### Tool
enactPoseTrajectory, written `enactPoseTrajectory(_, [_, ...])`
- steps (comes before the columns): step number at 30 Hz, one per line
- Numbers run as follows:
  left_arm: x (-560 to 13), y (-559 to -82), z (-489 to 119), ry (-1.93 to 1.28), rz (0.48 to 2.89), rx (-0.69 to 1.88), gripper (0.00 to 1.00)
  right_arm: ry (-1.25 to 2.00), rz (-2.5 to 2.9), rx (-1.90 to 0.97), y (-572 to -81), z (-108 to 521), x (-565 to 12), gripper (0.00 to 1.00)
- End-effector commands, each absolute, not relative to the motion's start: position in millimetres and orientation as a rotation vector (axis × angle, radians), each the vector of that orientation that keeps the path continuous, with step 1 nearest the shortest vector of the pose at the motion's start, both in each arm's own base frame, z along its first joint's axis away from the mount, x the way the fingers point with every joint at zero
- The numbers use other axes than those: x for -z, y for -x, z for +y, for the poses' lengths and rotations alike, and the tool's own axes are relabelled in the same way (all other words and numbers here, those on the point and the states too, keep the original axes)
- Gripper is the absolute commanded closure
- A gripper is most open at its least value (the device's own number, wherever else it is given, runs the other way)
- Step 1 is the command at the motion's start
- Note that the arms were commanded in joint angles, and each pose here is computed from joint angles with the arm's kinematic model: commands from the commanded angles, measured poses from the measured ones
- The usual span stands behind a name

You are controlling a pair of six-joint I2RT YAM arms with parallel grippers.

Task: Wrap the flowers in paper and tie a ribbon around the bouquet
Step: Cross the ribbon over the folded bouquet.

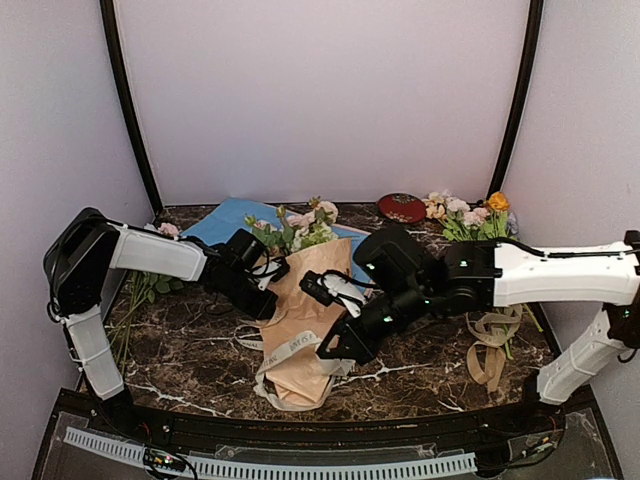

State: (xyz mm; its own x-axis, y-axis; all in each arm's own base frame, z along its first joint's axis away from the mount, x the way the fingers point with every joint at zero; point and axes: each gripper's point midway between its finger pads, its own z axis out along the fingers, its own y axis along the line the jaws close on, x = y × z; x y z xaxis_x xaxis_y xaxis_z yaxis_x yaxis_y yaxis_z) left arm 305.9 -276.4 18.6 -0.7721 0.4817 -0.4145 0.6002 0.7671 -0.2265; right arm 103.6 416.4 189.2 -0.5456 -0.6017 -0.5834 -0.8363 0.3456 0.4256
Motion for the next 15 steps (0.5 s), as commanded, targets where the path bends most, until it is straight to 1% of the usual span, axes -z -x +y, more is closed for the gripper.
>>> enactPoseTrajectory(1, [15, -289, -250, -0.835, 2.783, 0.384, 1.0, 1.176, 2.389, -0.971, -87, 359, -193, 1.0])
enactPoseTrajectory(4, [15, -289, -248, -0.834, 2.785, 0.369, 1.0, 0.911, 2.324, -0.842, -117, 308, -239, 1.0])
enactPoseTrajectory(8, [16, -289, -246, -0.834, 2.789, 0.363, 1.0, 0.457, 2.162, -0.743, -167, 224, -327, 1.0])
enactPoseTrajectory(10, [17, -289, -246, -0.837, 2.788, 0.357, 1.0, 0.229, 2.095, -0.566, -190, 169, -361, 1.0])
enactPoseTrajectory(12, [17, -289, -245, -0.835, 2.79, 0.355, 1.0, 0.08, 2.023, -0.396, -205, 129, -390, 1.0])
enactPoseTrajectory(13, [17, -289, -246, -0.835, 2.79, 0.357, 1.0, 0.056, 1.985, -0.356, -210, 122, -403, 1.0])
enactPoseTrajectory(15, [17, -289, -246, -0.835, 2.791, 0.354, 1.0, 0.131, 1.931, -0.374, -223, 145, -422, 1.0])
